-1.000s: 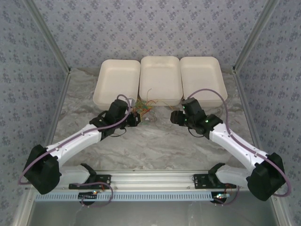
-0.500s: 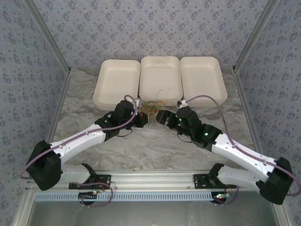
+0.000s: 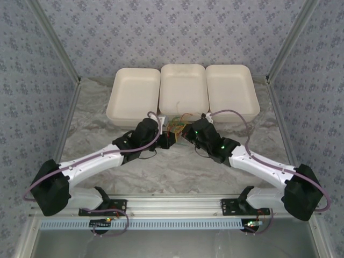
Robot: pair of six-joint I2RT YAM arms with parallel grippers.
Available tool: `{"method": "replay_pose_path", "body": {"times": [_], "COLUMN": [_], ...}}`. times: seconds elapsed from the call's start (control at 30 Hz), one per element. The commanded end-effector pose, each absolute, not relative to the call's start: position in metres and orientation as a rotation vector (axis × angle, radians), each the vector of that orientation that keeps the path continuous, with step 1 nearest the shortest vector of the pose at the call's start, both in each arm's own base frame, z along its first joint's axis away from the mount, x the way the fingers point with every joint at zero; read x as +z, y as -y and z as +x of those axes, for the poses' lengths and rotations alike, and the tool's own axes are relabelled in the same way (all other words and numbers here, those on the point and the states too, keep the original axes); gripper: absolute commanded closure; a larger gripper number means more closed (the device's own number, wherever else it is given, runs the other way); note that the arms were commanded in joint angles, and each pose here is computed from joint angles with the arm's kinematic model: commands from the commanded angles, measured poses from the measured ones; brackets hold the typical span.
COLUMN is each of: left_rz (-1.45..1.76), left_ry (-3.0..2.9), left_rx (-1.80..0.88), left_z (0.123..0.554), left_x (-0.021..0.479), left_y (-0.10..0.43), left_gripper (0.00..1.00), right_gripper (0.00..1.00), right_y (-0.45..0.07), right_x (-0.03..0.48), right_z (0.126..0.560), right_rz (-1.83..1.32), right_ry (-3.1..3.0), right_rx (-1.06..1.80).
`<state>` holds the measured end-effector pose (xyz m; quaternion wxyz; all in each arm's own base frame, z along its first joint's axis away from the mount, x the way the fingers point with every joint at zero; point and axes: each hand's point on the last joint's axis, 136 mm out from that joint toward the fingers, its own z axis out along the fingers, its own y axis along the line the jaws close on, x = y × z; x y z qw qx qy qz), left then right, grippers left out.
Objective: Untangle the cables
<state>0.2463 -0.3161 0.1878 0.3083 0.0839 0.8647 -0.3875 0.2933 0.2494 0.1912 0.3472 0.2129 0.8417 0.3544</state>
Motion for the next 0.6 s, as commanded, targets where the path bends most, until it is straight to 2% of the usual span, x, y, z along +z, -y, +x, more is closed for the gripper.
{"method": "replay_pose_path", "body": {"times": [0.0, 0.1, 0.23, 0.43, 0.57], "left_rz": [0.187, 0.176, 0.171, 0.122, 0.119], "left_ry": [-2.246, -2.293, -2.35, -2.317, -2.285], "left_rx": [-1.044, -0.986, -0.923, -1.008, -1.055], "left_z": [0.245, 0.243, 0.243, 0.246, 0.249], "left_x": [0.214, 0.215, 0.209, 0.214, 0.22], "left_y": [0.308, 0.294, 0.276, 0.264, 0.27], "left_gripper": [1.0, 1.0, 1.0, 1.0, 1.0], "right_gripper": [1.0, 1.0, 1.0, 1.0, 0.51], "right_y": [-0.221, -0.204, -0.206, -0.22, -0.242], "right_x": [0.218, 0.223, 0.239, 0.238, 0.243], "right_z": [0.301, 0.3, 0.298, 0.283, 0.253], "right_rz": [0.516, 0.414, 0.211, 0.043, 0.106], "right_ry": [-2.141, -2.181, -2.199, -2.303, -2.234], "right_rx": [0.764, 0.642, 0.592, 0.609, 0.796]}}
